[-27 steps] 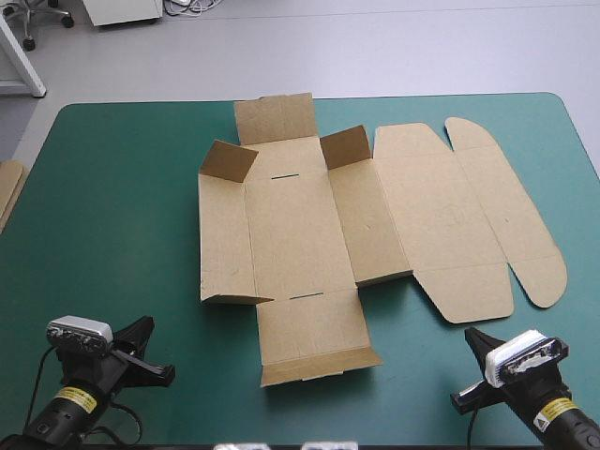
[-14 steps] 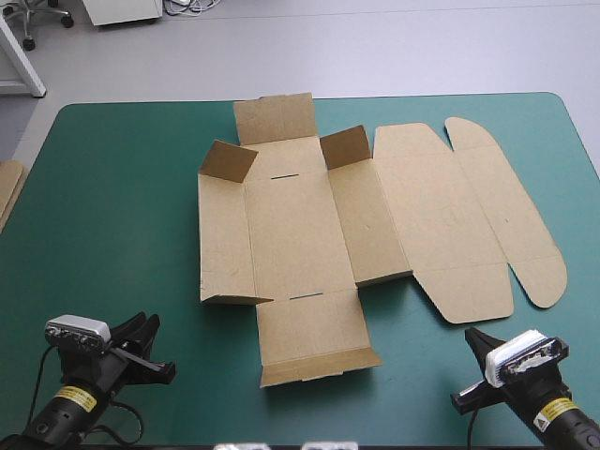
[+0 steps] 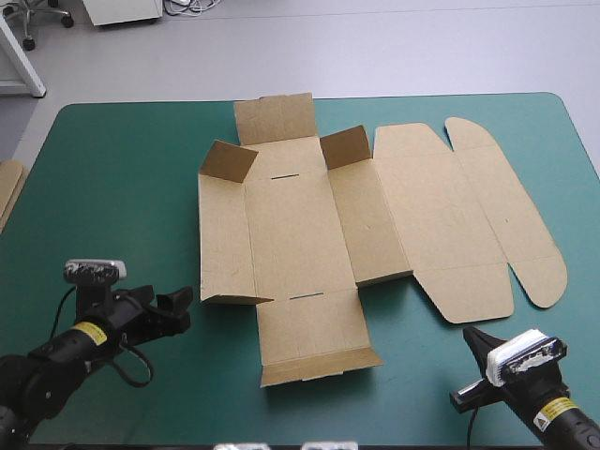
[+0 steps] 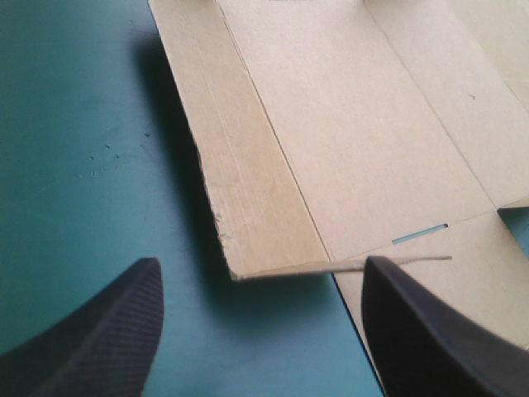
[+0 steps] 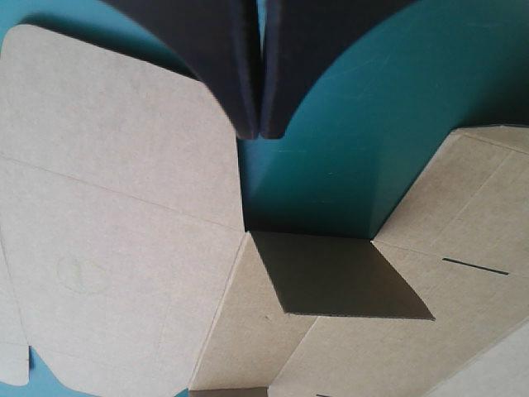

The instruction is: Fold the box

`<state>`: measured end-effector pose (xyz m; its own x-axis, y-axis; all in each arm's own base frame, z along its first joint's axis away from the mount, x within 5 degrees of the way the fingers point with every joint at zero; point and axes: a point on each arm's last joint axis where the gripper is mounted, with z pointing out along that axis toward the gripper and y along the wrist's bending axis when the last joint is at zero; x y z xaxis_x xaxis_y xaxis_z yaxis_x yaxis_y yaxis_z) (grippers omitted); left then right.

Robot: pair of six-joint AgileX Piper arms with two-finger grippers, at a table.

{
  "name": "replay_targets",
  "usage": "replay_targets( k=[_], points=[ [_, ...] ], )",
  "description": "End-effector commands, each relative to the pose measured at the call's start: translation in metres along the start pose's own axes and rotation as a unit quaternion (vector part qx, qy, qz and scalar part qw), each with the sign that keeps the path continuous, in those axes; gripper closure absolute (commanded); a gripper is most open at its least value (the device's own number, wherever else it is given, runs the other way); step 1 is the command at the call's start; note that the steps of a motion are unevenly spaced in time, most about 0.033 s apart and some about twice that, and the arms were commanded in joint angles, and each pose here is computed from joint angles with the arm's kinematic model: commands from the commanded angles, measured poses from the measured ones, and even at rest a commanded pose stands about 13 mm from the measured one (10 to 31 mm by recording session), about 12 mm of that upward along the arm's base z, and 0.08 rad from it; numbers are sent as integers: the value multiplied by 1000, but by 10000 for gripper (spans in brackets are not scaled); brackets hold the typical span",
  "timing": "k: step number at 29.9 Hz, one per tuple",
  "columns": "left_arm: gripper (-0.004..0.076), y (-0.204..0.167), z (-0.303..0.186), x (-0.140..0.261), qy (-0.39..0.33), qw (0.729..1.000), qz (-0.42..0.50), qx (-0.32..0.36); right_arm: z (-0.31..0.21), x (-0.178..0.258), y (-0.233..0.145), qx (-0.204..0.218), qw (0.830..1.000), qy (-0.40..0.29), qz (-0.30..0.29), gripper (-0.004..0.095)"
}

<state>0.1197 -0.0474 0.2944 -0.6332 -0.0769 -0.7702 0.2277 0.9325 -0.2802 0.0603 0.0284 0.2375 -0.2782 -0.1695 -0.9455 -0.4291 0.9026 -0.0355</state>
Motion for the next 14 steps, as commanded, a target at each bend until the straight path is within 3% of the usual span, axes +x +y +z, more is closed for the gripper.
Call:
replay_targets(
  k=[1,9,14],
  points=[
    [227,-10,8,-31,-12,1000,-6,16,-3,-17,-1,5,998,-55,-3,928],
    [227,-7,68,-38,36,998,-37,26,-3,-18,0,-4,998,-57,20,928],
    [228,15,90,-40,51,997,-62,3,-3,-18,0,-4,998,-58,20,928]
  ],
)
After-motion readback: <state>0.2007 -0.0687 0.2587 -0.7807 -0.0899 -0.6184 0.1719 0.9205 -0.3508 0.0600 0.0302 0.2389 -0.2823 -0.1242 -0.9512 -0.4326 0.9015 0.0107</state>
